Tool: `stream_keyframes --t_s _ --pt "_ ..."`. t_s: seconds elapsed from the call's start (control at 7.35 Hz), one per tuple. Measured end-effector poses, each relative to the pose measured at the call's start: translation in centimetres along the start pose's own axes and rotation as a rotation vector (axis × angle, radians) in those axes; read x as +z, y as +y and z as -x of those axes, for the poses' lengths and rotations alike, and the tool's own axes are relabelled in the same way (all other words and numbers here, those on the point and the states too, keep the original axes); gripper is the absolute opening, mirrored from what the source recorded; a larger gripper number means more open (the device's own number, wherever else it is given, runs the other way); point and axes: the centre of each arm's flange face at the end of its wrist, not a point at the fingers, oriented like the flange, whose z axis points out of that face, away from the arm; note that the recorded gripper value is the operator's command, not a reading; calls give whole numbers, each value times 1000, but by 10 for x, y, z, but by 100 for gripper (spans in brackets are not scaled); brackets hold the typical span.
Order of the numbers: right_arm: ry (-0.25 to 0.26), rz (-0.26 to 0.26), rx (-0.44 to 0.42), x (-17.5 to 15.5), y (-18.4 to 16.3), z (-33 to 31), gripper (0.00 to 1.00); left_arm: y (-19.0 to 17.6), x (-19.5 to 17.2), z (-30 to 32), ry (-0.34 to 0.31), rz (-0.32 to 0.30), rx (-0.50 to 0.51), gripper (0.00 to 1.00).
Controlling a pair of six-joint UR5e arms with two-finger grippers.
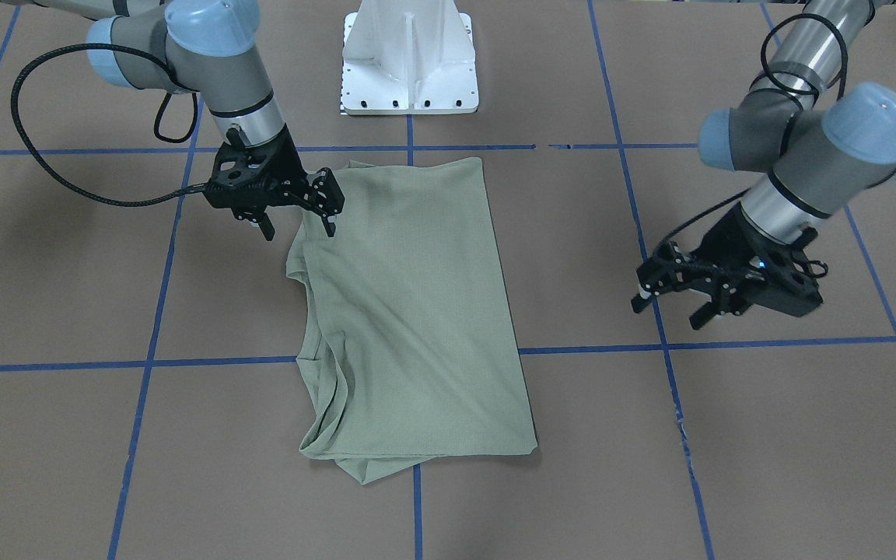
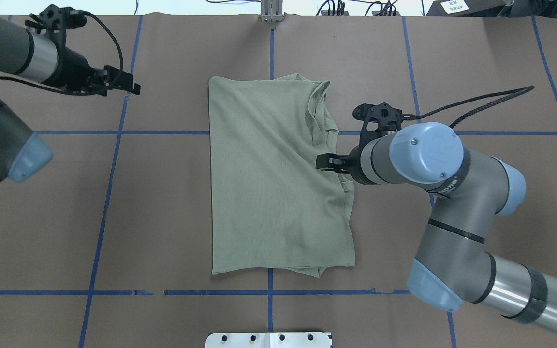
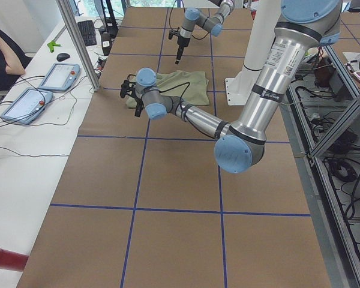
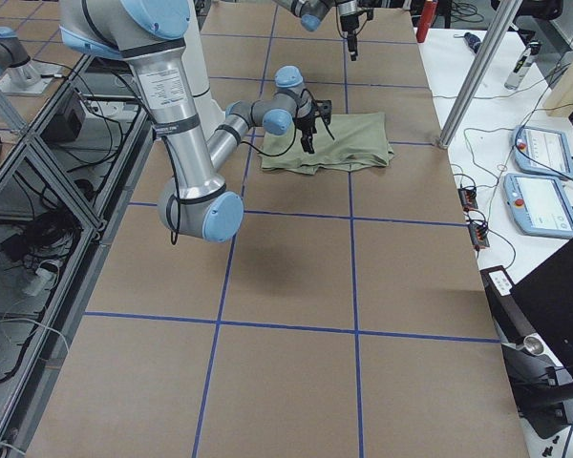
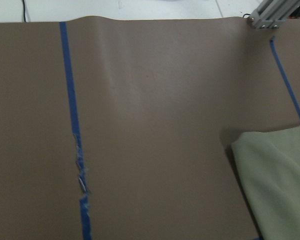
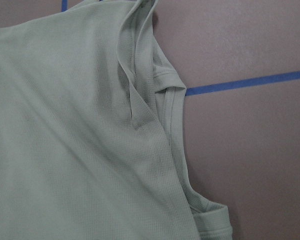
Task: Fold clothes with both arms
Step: 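Move both grippers down to the folded shirt's edge nearest the robot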
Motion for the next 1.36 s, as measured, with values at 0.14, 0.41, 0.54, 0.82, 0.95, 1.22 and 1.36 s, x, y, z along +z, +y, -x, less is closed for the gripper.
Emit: stream_keyframes --t_s 0.14,0.41,0.54,0.82,0.95,1.22,1.36 --pt "-66 7 70 -6 15 -21 100 51 1 -32 37 16 -67 100" --pt "-170 18 163 -10 42 -60 100 150 22 -99 88 40 -219 100" --pt "-191 15 190 -11 48 -69 100 198 40 -127 99 44 -301 100" --pt "-200 10 207 -10 53 -73 100 263 66 -163 105 31 -419 100" --pt "-202 9 208 -10 53 -73 100 279 76 -168 98 33 -453 100" --pt "-202 9 208 -10 53 -74 100 302 97 -165 61 48 -493 100" --pt "-202 10 208 -10 53 -73 100 308 103 -164 52 47 -498 100"
